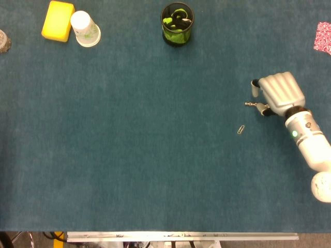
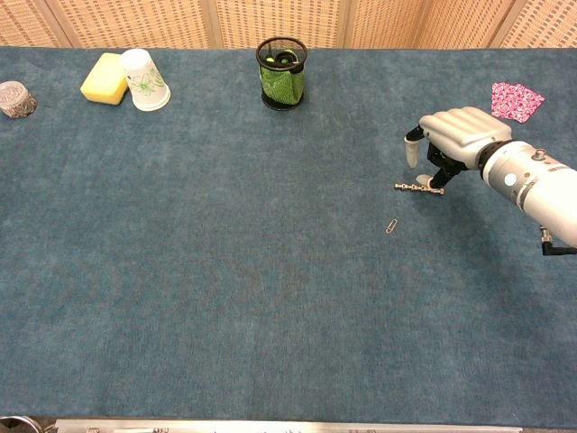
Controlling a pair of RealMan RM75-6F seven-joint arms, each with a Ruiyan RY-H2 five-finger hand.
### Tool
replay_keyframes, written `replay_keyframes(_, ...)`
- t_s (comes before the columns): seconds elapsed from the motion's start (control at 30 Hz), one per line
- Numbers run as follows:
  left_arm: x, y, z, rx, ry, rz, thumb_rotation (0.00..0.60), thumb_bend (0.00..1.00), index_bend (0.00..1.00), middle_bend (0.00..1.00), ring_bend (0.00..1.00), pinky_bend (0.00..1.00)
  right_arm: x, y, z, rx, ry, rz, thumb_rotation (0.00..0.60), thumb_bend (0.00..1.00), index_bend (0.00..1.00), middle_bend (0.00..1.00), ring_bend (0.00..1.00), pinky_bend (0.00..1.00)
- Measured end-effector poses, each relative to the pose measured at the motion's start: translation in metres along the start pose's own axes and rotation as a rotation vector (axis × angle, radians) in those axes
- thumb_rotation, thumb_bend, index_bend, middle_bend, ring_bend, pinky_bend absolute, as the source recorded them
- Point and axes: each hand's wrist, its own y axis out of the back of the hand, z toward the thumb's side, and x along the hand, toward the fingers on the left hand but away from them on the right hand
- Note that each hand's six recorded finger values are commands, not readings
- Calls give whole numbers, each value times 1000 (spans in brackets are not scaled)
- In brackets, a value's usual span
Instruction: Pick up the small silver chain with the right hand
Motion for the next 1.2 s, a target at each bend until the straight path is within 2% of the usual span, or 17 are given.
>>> replay_keyframes(0.37, -1, 1, -2, 2, 1, -1, 600, 347, 78, 92, 115, 100, -8, -14, 5, 10, -7, 31, 600, 244, 507, 977, 1000, 1000)
replay_keyframes(0.97, -2, 3, -6, -1, 8, 6, 600, 347, 78, 92, 115, 100, -21, -23, 16, 26, -17, 48, 600, 255, 510, 977, 1000, 1000)
replay_keyframes(1.2, -2, 2, -8, -4, 10, 6, 600, 347, 78, 92, 115, 100, -22, -26, 17, 37, -24, 57, 600, 291, 521, 978, 1000, 1000)
